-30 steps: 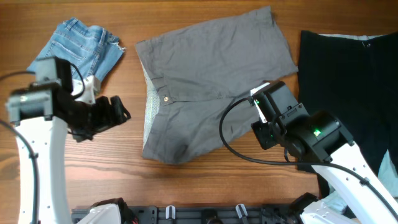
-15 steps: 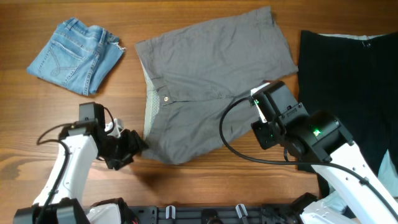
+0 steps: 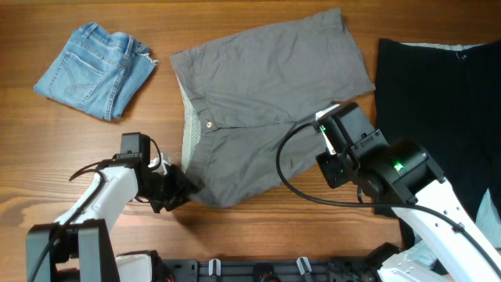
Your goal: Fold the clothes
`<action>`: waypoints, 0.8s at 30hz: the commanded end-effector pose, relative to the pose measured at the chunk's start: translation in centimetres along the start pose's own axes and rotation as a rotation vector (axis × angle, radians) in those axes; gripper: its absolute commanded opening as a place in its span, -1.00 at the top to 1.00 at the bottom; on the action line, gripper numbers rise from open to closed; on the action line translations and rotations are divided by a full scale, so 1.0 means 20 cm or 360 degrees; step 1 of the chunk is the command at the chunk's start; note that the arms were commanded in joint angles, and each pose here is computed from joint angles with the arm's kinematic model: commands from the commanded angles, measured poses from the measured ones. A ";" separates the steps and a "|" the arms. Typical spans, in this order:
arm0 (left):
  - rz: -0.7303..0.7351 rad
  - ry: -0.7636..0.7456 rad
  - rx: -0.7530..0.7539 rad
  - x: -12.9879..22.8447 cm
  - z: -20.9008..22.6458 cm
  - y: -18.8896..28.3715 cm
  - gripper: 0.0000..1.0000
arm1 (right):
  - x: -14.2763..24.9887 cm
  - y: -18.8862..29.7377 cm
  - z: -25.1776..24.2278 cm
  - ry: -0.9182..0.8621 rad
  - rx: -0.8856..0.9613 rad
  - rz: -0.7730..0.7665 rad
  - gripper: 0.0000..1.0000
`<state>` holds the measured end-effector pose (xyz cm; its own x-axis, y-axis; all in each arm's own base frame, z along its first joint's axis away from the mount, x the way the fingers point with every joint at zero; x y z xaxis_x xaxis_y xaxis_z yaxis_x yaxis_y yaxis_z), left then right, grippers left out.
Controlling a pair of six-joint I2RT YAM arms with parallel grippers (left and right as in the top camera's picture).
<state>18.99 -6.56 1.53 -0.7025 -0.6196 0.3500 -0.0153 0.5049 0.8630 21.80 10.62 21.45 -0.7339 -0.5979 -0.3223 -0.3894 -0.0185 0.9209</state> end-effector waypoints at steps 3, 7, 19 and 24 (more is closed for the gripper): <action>0.0017 0.0045 -0.0112 -0.01 0.05 0.02 0.92 | 0.00 0.00 -0.04 -0.0131 0.0082 0.0000 0.91; -0.0017 -0.0017 -0.0140 -0.05 -0.01 0.22 0.92 | 0.04 0.04 -0.14 -0.0300 0.0296 0.0006 0.91; -0.0661 -0.0038 -0.0156 -0.15 -0.13 0.99 0.92 | -0.01 0.26 -0.23 -0.0228 0.0404 -0.0246 0.91; -0.0745 -0.0056 -0.0160 -0.11 -0.12 1.05 0.92 | -0.03 0.23 -0.10 0.0045 0.0141 -0.0243 0.91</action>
<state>22.44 1.70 19.30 -0.6805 -0.7327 0.0018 -0.2616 0.2452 0.9335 22.00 8.69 25.73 -0.7156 -0.5250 -0.4608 -0.5520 0.0207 0.8336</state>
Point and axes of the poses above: each gripper's point midway between its finger pads, its own y axis back along the fingers, its own z axis along the line the jaws close on, x = y × z, the point moved 2 cm from there along y, back along the fingers, and after that the axes turned 11 degrees about y, right-handed, at the moved point
